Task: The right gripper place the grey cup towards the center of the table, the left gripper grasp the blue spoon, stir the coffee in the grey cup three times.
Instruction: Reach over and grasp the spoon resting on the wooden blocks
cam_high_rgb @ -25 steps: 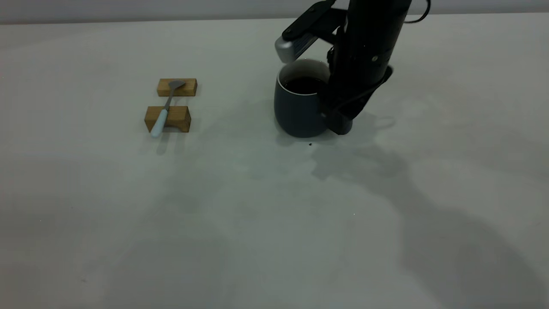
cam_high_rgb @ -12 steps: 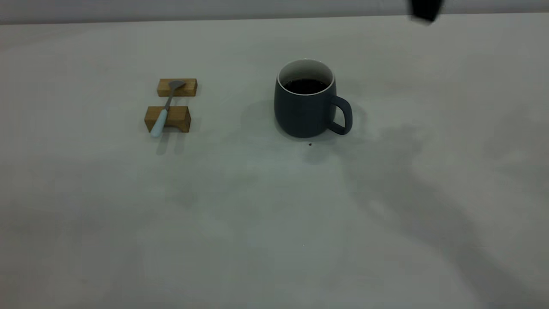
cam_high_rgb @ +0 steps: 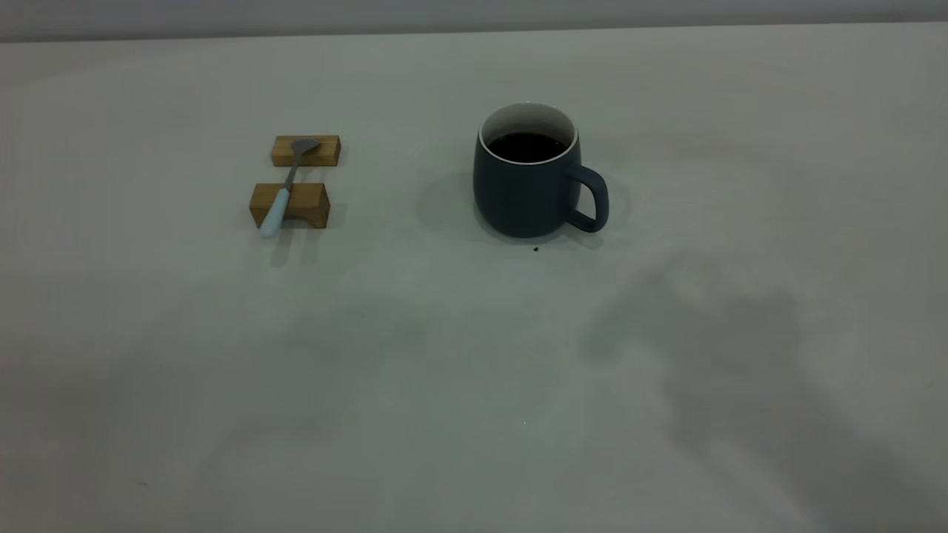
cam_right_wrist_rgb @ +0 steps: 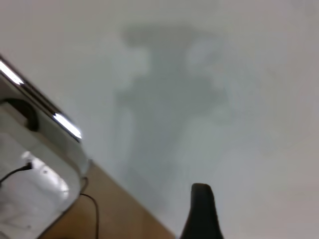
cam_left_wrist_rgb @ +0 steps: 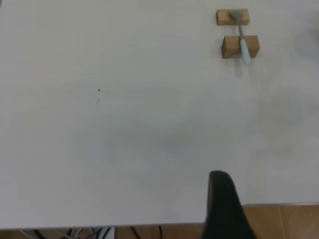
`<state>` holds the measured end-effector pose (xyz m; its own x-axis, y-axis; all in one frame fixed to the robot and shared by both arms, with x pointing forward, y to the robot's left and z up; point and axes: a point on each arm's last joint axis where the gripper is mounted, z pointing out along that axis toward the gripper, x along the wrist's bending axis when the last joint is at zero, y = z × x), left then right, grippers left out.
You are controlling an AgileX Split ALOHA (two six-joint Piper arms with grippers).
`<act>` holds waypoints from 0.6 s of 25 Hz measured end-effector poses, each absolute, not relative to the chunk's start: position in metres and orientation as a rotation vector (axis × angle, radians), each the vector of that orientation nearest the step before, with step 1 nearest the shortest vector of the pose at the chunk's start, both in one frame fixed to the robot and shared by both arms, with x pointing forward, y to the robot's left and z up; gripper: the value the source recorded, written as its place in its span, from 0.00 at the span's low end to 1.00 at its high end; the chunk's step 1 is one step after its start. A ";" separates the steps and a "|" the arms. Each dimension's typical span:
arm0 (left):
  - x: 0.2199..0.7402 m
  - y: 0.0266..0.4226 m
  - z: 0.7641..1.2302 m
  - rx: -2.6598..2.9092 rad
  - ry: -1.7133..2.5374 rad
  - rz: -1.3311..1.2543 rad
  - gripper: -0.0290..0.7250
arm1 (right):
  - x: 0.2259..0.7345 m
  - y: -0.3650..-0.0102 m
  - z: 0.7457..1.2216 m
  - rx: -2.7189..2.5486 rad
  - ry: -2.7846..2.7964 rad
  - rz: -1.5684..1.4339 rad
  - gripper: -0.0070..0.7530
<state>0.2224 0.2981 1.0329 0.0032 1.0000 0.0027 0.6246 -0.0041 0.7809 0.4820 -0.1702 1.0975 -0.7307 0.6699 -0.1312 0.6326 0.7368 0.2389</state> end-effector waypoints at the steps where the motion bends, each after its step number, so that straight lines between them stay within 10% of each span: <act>1: 0.222 0.298 1.033 1.690 1.683 0.812 0.74 | 0.469 -0.176 1.103 1.052 2.714 0.297 0.84; 15: 0.222 0.298 1.033 1.690 1.683 0.812 0.74 | 0.294 -0.271 1.096 1.146 2.406 0.693 0.82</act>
